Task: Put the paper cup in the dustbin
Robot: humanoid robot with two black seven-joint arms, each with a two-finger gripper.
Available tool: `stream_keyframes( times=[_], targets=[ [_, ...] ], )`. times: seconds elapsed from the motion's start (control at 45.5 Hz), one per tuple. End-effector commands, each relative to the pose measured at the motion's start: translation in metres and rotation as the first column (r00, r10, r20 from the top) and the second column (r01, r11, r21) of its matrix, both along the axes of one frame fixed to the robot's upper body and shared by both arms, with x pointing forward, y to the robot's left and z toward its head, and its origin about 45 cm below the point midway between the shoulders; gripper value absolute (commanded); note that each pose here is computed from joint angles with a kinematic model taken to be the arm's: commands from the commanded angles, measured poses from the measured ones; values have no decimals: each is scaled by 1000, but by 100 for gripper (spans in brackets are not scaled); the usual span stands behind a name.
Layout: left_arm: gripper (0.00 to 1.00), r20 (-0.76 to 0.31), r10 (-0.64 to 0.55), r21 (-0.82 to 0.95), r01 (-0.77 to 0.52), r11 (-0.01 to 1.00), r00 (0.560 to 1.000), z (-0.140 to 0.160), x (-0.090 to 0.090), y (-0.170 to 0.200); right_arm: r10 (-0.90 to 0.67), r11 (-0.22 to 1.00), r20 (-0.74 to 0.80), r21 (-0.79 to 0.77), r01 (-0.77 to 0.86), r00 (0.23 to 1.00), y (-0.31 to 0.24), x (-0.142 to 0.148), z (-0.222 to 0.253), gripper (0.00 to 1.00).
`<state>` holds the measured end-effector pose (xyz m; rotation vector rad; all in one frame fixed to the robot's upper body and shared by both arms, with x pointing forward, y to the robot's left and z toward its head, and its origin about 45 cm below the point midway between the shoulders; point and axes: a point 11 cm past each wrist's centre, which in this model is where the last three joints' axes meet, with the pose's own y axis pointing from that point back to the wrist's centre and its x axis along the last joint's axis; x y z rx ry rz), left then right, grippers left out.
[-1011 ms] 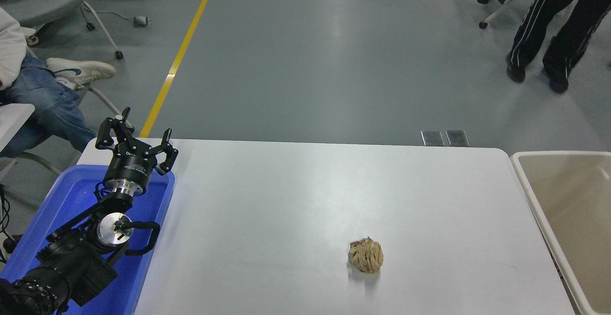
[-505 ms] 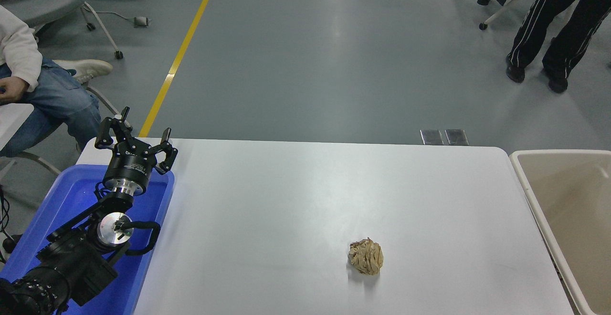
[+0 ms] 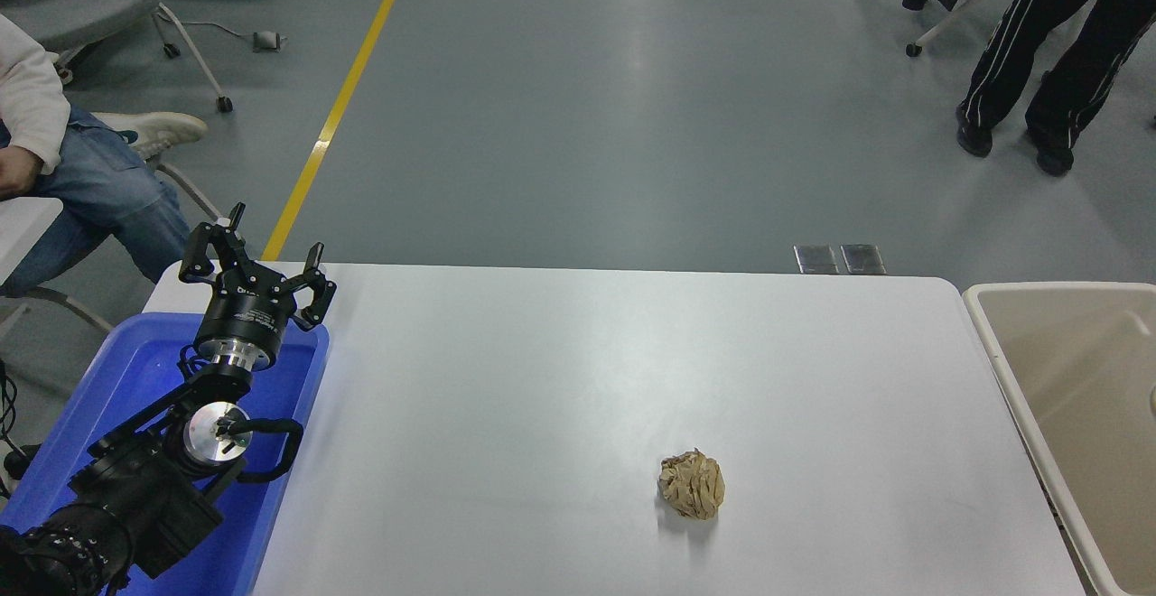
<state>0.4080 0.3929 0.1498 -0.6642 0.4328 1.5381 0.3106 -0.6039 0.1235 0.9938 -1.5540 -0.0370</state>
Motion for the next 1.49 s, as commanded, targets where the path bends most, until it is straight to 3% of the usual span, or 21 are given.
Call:
stream_keyframes(
  times=[0.0, 0.11, 0.154, 0.33, 0.615, 0.835, 1.165, 1.319, 1.473],
  targets=[
    [100, -1, -1, 1, 1, 1000, 1000, 0, 0, 0, -2, 1000, 12, -25, 2, 1000, 2, 0, -2, 32],
    [100, 0, 0, 0, 0, 1000, 1000, 0, 0, 0, -3, 999, 30, -38, 5, 1000, 2, 3, 0, 86],
    [100, -1, -1, 1, 1, 1000, 1000, 0, 0, 0, -1, 999, 39, -40, 2, 999, 3, 6, 3, 98],
    [100, -1, -1, 1, 1, 1000, 1000, 0, 0, 0, 35, 999, 67, 29, -37, 997, 23, 26, 0, 99],
    [100, -1, -1, 1, 1, 1000, 1000, 0, 0, 0, -40, 988, 378, 156, -22, 925, 18, 92, 97, 99],
    [100, 0, 0, 0, 0, 1000, 1000, 0, 0, 0, -72, 953, 638, 271, -136, 766, 33, 141, 200, 99],
    [100, 0, 0, -1, 0, 1000, 1000, 0, 0, 0, -81, 816, 857, 351, -460, 509, 89, 168, 313, 99],
    [100, 0, 0, 0, 0, 1000, 1000, 0, 0, 0, -132, 709, 905, 372, -599, 405, 127, 172, 335, 99],
    [100, -1, -1, 1, 1, 1000, 1000, 0, 0, 0, -190, 654, 911, 395, -645, 365, 144, 176, 320, 99]
  ],
)
